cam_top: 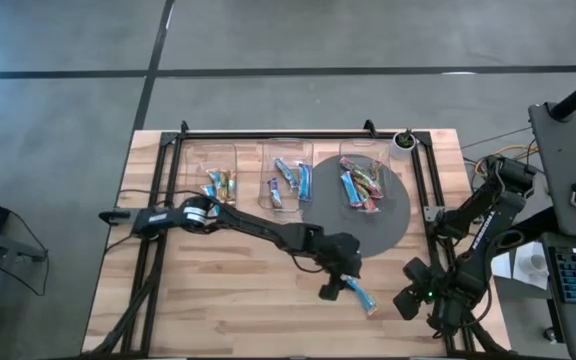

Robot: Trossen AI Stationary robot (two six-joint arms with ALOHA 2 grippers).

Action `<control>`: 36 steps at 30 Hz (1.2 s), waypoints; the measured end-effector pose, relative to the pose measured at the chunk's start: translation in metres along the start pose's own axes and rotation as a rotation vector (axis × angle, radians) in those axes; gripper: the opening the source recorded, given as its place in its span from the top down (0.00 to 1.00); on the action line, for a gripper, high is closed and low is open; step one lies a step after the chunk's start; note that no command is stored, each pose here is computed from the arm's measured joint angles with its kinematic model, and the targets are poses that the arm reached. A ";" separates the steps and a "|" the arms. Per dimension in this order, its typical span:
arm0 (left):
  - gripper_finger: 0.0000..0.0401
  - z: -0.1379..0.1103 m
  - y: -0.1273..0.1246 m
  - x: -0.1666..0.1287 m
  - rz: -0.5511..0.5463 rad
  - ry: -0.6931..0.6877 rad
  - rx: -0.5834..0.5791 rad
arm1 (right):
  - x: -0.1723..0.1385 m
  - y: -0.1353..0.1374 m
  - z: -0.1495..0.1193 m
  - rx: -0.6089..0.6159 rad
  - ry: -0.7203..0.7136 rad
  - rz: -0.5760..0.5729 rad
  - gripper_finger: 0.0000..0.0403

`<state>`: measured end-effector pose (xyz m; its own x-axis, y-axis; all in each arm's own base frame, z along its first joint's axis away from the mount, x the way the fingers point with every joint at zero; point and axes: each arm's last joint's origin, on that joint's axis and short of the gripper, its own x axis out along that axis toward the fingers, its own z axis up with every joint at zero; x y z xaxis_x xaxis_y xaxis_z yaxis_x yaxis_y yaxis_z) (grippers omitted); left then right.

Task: Pick and place Granola Bars by type
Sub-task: Put the orange granola bar into the left transparent container

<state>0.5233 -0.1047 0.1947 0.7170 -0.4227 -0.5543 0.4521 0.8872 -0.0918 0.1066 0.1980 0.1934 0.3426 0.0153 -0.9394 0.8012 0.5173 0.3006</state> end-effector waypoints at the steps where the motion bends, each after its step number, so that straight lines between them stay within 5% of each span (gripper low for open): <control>1: 0.59 -0.003 0.001 0.003 0.000 0.003 0.005 | 0.000 0.000 0.000 -0.001 -0.001 -0.002 0.47; 22: 0.59 -0.022 0.004 0.019 0.069 0.003 0.139 | 0.000 -0.003 0.002 0.034 -0.024 -0.032 0.47; 36: 0.59 -0.049 0.002 0.038 0.109 0.123 0.088 | 0.000 -0.004 0.003 0.045 -0.031 -0.043 0.47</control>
<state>0.5255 -0.1098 0.1325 0.6960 -0.2944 -0.6549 0.4237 0.9048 0.0436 0.1046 0.1932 0.1925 0.3219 -0.0332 -0.9462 0.8366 0.4779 0.2678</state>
